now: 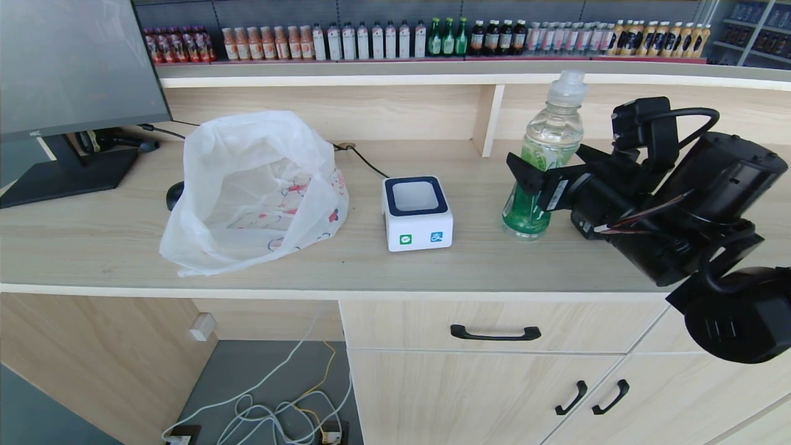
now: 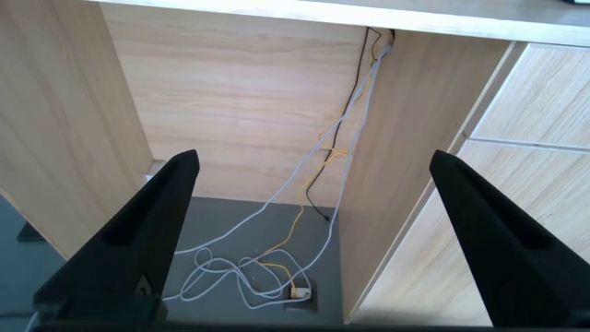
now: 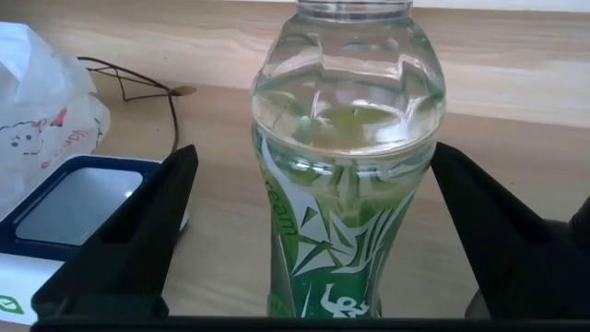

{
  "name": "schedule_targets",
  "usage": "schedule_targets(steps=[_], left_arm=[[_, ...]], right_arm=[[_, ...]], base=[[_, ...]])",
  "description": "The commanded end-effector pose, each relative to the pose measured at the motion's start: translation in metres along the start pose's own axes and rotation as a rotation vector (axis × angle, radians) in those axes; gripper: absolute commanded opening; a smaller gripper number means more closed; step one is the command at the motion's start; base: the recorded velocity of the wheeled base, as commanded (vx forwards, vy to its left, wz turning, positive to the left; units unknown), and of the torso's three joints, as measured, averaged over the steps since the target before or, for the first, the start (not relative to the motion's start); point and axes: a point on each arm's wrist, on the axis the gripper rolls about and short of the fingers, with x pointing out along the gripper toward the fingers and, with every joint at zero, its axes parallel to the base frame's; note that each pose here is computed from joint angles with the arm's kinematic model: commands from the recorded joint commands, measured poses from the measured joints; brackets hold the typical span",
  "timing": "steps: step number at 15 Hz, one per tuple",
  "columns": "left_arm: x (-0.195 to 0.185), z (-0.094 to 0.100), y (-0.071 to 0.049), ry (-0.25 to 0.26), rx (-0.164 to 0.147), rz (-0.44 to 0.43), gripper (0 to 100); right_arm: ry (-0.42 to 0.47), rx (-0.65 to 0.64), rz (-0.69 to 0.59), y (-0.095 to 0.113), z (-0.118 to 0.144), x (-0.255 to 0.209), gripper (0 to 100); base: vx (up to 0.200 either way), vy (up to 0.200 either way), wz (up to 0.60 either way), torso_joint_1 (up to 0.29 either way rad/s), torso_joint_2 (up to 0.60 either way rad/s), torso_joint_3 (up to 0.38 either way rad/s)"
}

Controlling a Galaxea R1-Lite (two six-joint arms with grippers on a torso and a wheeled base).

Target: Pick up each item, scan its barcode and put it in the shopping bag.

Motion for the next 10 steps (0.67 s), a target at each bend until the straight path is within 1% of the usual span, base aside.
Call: schedule_targets(steps=[1, 5, 10], left_arm=[[0.0, 0.0, 0.0, -0.001, 0.0, 0.0, 100], [0.0, 0.0, 0.0, -0.001, 0.0, 0.0, 100], [0.0, 0.0, 0.0, -0.001, 0.0, 0.0, 100]], right_arm=[[0.011, -0.003, -0.002, 0.0, -0.006, 0.004, 100], [0.012, -0.008, -0.017, -0.003, -0.012, 0.015, 100], [0.001, -0.006, -0.015, -0.001, -0.014, 0.026, 100]], base=[[0.0, 0.0, 0.0, 0.0, 0.0, 0.0], [0.0, 0.0, 0.0, 0.0, 0.0, 0.0], [0.0, 0.0, 0.0, 0.0, 0.0, 0.0]])
